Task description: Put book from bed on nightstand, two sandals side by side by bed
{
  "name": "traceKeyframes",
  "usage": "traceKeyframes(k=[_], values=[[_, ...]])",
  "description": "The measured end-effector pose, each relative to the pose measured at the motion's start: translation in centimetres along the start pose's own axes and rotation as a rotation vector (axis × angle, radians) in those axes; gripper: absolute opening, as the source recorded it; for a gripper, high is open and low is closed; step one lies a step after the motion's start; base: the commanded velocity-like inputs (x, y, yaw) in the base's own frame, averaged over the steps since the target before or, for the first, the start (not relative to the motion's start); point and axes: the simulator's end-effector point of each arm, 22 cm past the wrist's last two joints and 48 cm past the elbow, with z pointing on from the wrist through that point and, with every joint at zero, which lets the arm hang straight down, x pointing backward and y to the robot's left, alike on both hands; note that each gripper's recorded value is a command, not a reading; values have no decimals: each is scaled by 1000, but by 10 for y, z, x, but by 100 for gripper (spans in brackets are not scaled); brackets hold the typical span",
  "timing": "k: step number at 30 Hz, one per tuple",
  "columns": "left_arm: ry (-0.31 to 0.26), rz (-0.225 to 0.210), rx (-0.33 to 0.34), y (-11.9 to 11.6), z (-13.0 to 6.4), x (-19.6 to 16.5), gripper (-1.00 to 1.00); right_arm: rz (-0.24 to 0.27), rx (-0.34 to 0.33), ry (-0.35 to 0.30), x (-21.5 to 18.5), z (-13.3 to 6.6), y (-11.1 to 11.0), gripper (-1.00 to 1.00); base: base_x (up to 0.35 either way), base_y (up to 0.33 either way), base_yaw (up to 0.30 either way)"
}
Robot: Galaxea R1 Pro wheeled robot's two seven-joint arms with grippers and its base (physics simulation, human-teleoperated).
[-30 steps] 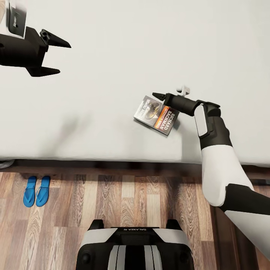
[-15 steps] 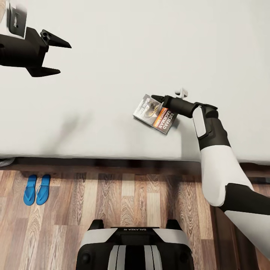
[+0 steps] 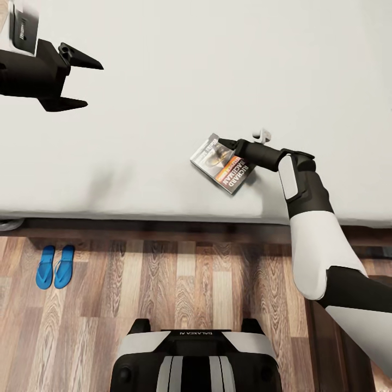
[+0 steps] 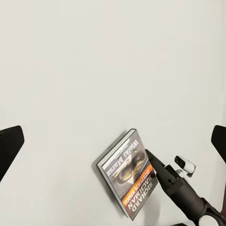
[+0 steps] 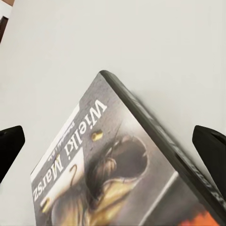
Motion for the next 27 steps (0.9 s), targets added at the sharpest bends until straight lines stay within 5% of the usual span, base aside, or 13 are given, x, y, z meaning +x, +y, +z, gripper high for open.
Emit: traceKeyframes(k=[27], values=[[2,-2,1,0,1,1,100,14,8,31,23,2,-6,100,-82,10,9]])
